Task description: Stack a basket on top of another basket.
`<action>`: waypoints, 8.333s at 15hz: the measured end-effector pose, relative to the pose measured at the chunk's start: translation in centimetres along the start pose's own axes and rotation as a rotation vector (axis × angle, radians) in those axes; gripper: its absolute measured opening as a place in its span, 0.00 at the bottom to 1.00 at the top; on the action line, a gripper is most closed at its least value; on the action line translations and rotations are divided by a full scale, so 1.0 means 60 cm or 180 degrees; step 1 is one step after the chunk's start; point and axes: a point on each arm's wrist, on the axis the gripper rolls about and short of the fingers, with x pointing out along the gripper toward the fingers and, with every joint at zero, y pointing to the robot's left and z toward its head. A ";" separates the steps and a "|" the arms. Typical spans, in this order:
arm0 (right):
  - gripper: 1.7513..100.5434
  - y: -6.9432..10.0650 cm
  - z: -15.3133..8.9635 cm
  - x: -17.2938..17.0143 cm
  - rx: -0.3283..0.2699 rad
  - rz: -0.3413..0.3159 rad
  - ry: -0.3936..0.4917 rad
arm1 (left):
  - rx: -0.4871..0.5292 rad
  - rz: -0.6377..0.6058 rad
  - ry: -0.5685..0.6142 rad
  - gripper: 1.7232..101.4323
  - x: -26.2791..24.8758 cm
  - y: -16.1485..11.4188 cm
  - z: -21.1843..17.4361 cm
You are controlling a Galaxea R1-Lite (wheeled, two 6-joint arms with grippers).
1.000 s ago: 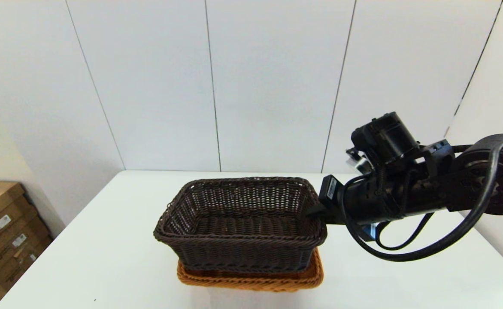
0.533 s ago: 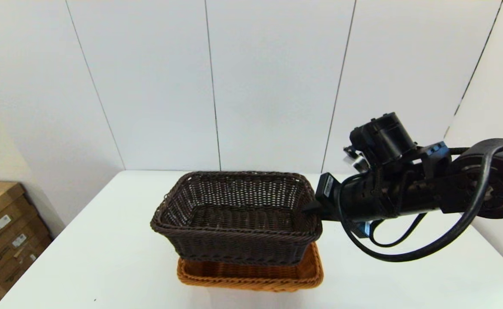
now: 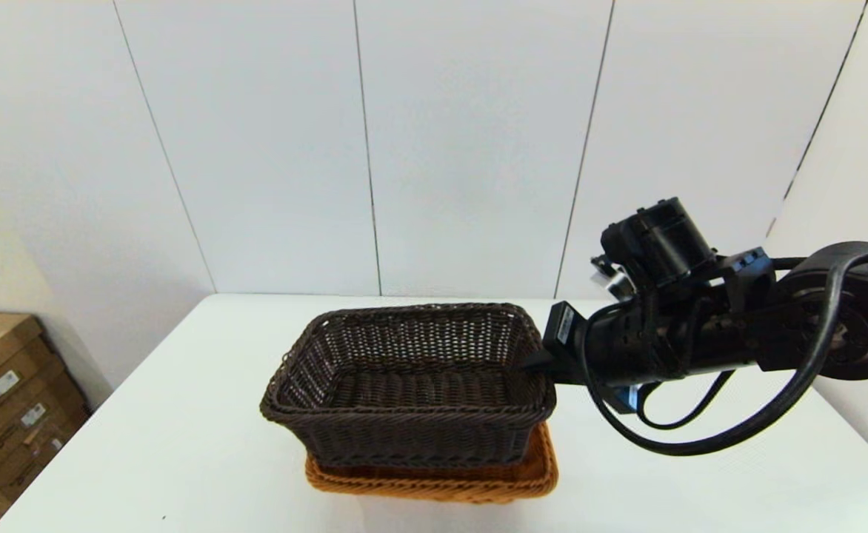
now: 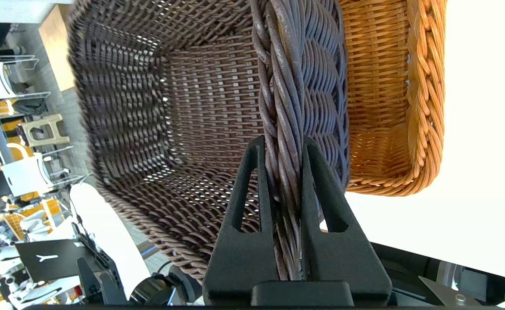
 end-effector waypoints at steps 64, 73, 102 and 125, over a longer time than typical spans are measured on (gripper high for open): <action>0.11 -0.044 -0.015 0.035 0.0078 0.0067 0.0000 | 0.0000 -0.0003 0.0003 0.96 0.000 0.000 0.000; 0.11 -0.046 -0.017 0.037 0.0079 0.0071 -0.0002 | 0.0000 -0.0001 0.0001 0.96 0.000 0.000 0.000; 0.11 -0.048 -0.018 0.062 0.0014 0.0174 -0.0003 | 0.0000 -0.0005 0.0001 0.96 0.000 0.000 0.000; 0.93 -0.036 -0.014 0.034 -0.0411 0.0209 -0.0341 | 0.0000 -0.0003 0.0000 0.96 0.000 0.000 0.000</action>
